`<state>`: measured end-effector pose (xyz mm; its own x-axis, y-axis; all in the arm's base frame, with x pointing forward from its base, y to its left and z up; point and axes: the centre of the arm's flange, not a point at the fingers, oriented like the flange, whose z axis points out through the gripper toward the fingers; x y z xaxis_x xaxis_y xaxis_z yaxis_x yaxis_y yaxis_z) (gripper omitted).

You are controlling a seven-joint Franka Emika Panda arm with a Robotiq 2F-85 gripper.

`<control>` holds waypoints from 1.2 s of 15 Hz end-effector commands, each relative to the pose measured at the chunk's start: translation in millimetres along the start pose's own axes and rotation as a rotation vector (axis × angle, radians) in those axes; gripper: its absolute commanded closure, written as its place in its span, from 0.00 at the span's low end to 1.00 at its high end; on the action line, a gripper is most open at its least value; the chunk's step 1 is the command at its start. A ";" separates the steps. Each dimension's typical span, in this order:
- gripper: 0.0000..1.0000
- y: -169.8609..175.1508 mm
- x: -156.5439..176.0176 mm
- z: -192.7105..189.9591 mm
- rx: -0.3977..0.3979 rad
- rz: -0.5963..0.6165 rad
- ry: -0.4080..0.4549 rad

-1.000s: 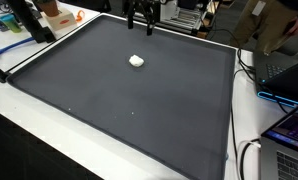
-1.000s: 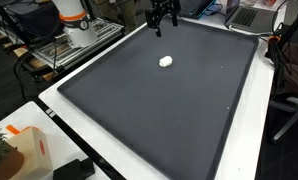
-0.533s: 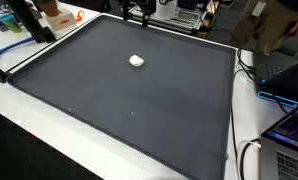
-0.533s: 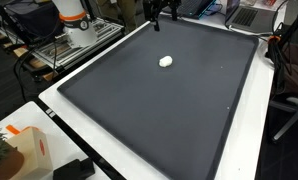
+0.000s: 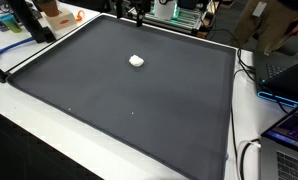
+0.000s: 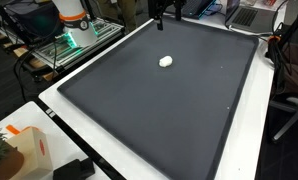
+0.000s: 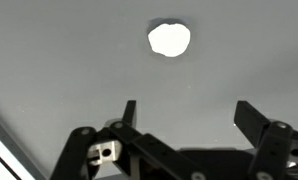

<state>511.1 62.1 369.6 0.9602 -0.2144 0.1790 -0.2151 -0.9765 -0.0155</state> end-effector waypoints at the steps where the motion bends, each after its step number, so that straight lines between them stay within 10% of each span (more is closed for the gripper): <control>1: 0.00 -15.4 36.2 10.9 -0.038 -0.012 -0.099; 18: 0.00 -44.6 79.6 56.1 -0.094 -0.105 -0.282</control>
<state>578.1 84.4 326.7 0.9848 -0.1635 -0.0586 -0.1592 -0.9846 0.0721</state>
